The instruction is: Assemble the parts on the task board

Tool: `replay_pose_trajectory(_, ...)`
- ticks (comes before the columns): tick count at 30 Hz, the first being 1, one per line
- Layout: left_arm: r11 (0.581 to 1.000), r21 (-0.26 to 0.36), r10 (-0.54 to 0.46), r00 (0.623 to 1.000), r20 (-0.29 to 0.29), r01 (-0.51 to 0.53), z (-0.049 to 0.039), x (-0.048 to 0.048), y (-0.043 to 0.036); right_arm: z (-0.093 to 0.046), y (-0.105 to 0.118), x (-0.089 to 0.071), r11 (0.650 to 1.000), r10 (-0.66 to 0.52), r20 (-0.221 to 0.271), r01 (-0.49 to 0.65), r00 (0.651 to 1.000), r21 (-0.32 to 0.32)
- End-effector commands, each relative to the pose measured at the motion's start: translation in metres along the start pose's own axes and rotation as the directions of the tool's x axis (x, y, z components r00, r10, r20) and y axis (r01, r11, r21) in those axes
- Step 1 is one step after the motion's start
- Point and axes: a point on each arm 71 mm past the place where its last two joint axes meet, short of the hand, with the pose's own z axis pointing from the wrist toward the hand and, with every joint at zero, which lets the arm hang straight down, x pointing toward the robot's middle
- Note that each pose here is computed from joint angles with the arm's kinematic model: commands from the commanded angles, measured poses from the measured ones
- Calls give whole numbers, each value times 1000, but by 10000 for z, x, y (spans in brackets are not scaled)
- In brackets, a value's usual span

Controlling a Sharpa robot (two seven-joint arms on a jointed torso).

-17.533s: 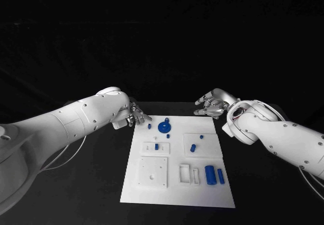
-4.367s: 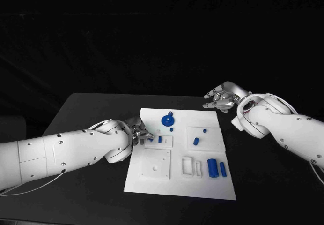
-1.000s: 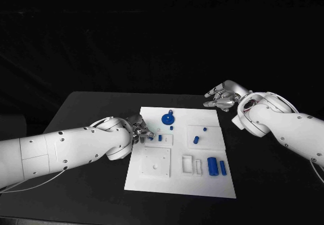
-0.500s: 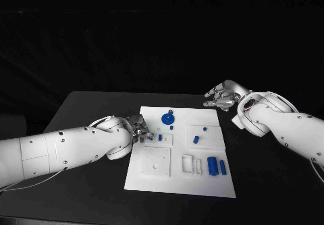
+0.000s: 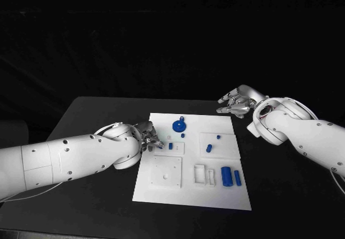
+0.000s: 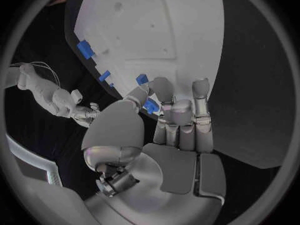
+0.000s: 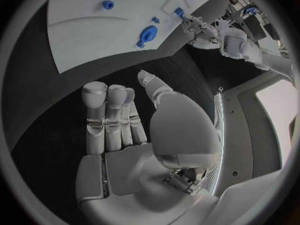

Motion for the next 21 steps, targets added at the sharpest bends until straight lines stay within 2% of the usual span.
replay_pose_trajectory(1, 999, -35, 37, 998, -52, -39, 2, 94, 59, 1, 10, 11, 1000, -4, -10, 4, 1000, -10)
replay_pose_trajectory(21, 998, -27, 54, 996, -76, -56, 6, 119, 34, 0, 2, 17, 1000, -4, -12, 4, 1000, -8)
